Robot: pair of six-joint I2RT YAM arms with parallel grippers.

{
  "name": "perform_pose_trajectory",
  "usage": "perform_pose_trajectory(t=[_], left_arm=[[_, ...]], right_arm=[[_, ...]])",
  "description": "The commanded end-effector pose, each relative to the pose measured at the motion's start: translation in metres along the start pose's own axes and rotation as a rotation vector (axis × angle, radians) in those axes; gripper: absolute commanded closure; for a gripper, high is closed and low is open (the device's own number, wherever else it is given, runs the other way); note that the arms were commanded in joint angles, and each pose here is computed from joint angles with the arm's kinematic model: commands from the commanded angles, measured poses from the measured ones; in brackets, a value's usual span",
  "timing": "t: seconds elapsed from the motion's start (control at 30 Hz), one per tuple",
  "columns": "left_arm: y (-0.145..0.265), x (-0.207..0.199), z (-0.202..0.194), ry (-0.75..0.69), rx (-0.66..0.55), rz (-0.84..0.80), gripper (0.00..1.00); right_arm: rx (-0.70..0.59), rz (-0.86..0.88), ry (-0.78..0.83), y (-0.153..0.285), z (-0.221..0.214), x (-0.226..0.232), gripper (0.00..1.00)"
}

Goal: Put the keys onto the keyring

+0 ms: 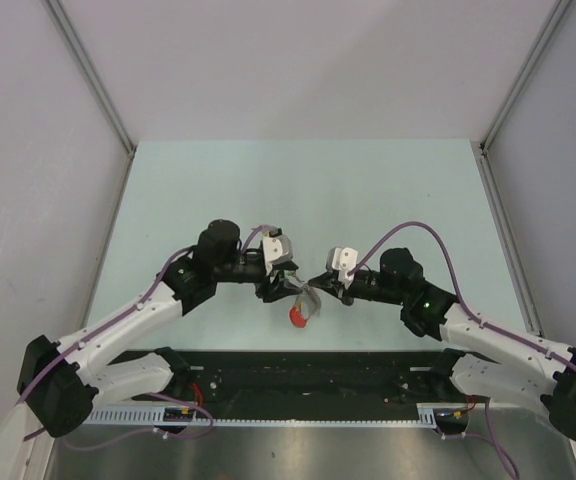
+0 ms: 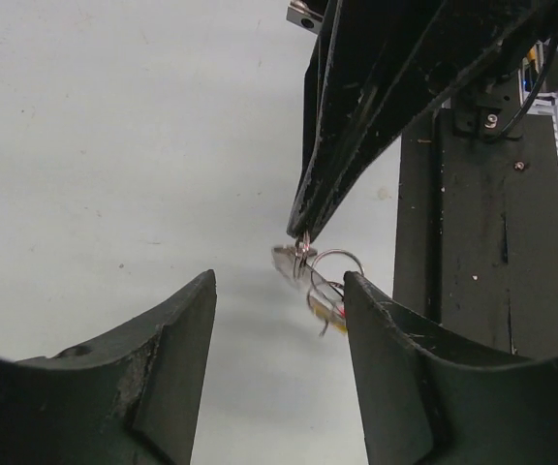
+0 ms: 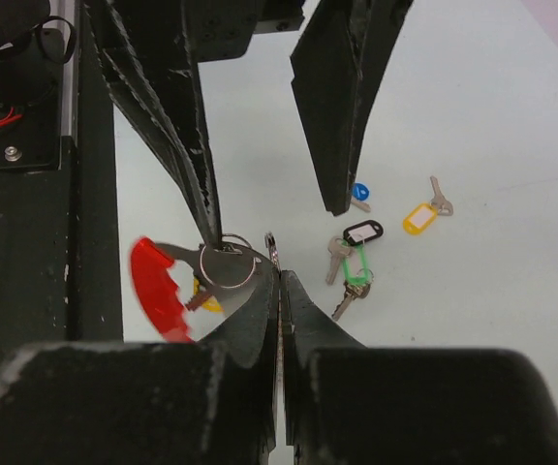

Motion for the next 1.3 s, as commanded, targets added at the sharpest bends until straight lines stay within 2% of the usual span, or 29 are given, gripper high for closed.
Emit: perform_pose_trajectory(t=[0.0, 0.4, 0.47, 0.67, 0.7, 0.77, 0.83, 0.9, 0.97, 1.0, 1.03, 1.1, 1.27], left_arm=[[-0.006, -0.002, 0.017, -0.056, -0.026, -0.047, 0.42], [-0.017, -0.010, 0.008, -0.064, 0.060, -0.065, 0.65], [-0.019, -0.010, 0.007, -0.058, 0.082, -0.065, 0.67], [-0.023, -0.009, 0.004, -0.053, 0.115, -0.048, 0.82], [-0.023, -0.009, 0.004, -0.054, 0.116, -0.046, 0.91], [-0.023, -0.010, 0.003, -0.052, 0.122, -0.040, 1.00], [-0.022, -0.010, 0.004, -0.043, 0.118, -0.024, 1.00], [-0.019, -0.011, 0.004, -0.030, 0.091, -0.009, 1.00], [-0.019, -0.012, 0.001, -0.018, 0.046, 0.011, 1.00], [-0.016, -0.015, 0.003, 0.012, 0.008, 0.021, 1.00], [-0.015, -0.016, 0.003, 0.022, -0.024, 0.031, 1.00], [-0.016, -0.018, -0.002, 0.067, -0.098, 0.040, 1.00], [-0.013, -0.024, -0.005, 0.123, -0.336, 0.044, 1.00]], right_arm=[[-0.014, -0.036, 0.059, -0.005, 0.018, -0.010, 1.00], [0.037, -0.029, 0.074, -0.008, 0.019, -0.004, 1.00], [0.039, -0.030, 0.073, -0.008, 0.020, -0.004, 1.00], [0.050, -0.022, 0.076, -0.010, 0.019, -0.002, 1.00], [0.055, -0.024, 0.075, -0.009, 0.019, -0.002, 1.00], [0.060, -0.025, 0.072, -0.009, 0.018, -0.002, 1.00], [0.064, -0.032, 0.048, -0.009, 0.018, -0.001, 1.00], [0.063, -0.045, 0.014, -0.007, 0.019, -0.001, 0.98], [0.054, -0.075, -0.042, -0.001, 0.020, -0.005, 0.91], [0.041, -0.076, -0.057, 0.001, 0.021, -0.006, 0.87], [0.034, -0.098, -0.073, 0.005, 0.018, -0.009, 0.75], [-0.007, -0.118, -0.113, 0.012, 0.020, -0.010, 0.67], [-0.099, -0.166, -0.177, 0.024, 0.009, -0.007, 0.64]])
Point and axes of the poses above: each gripper's point midway between its finger pads, its own y axis back along the fingers, its own x axis along the line the jaws close on, z = x × y, the point moved 10 cm from there along y, back along the fingers, and after that the axes turned 13 degrees about y, right-handed, at the moved point
